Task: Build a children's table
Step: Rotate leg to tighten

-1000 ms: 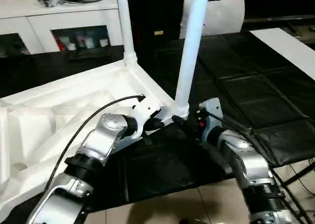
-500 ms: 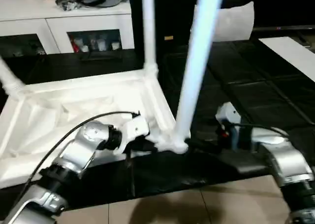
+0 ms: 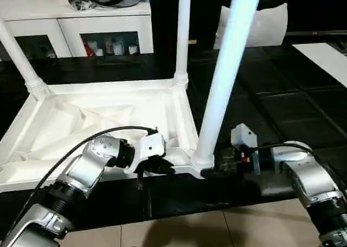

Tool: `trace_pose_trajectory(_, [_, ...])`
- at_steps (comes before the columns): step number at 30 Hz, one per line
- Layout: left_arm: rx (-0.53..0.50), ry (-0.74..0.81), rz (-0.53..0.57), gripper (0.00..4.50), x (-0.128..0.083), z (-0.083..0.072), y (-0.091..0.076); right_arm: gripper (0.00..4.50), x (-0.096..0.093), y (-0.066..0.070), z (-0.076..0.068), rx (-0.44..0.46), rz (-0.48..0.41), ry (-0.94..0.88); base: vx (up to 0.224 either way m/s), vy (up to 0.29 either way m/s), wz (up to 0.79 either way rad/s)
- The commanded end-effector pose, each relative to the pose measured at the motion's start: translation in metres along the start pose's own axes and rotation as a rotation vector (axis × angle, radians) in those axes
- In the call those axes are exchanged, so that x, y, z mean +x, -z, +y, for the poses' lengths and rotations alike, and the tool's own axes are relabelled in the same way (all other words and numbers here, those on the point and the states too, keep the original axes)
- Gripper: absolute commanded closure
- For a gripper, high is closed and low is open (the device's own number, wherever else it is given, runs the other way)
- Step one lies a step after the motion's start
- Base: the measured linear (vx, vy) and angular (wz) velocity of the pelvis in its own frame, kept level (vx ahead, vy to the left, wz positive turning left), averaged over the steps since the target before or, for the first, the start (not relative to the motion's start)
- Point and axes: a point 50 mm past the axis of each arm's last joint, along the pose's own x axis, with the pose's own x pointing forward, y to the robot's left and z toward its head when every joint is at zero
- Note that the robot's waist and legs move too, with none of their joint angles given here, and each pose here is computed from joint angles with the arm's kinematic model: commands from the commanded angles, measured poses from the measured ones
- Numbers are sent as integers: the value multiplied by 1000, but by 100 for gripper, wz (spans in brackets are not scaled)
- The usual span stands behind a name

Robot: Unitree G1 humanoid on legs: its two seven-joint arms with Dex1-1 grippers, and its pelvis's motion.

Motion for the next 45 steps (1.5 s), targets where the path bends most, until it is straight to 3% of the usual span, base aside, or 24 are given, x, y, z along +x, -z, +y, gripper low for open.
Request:
trace_pose_trajectory(1, [72,77,-2,450,4,-6,-10,47,1,-7,-5,-41,-10,9,0,0,0])
trace_pose_trajectory(3, [74,82,-2,450,5,-7,-10,85,2,-7,-7,-47,-15,23,0,0,0])
trace_pose_trajectory(5, [74,84,-2,450,5,-7,-10,85,2,-7,-8,-53,-15,31,0,0,0])
trace_pose_trajectory(18, [76,89,3,450,6,-9,-9,204,6,-4,-7,-63,-13,-10,0,0,0])
trace_pose_trajectory(27, [62,86,-3,450,6,-10,-9,231,10,1,-3,-22,-23,6,0,0,0])
trace_pose_trajectory(32, [-11,-15,-56,450,10,-1,-16,241,21,5,2,71,-63,67,0,0,0])
trace_pose_trajectory(36, [-114,-150,-116,450,18,13,-30,245,42,11,2,149,-72,224,0,0,0])
trace_pose_trajectory(39, [-197,-264,-170,450,27,24,-44,246,57,7,-6,261,-122,406,0,0,0])
trace_pose_trajectory(40, [-197,-264,-170,450,27,24,-44,246,57,7,-6,261,-122,406,0,0,0])
trace_pose_trajectory(42, [-263,-376,-201,450,34,35,-57,246,71,2,-14,364,-158,567,0,0,0])
trace_pose_trajectory(45, [-298,-459,-215,450,36,43,-62,247,77,1,-18,399,-155,643,0,0,0])
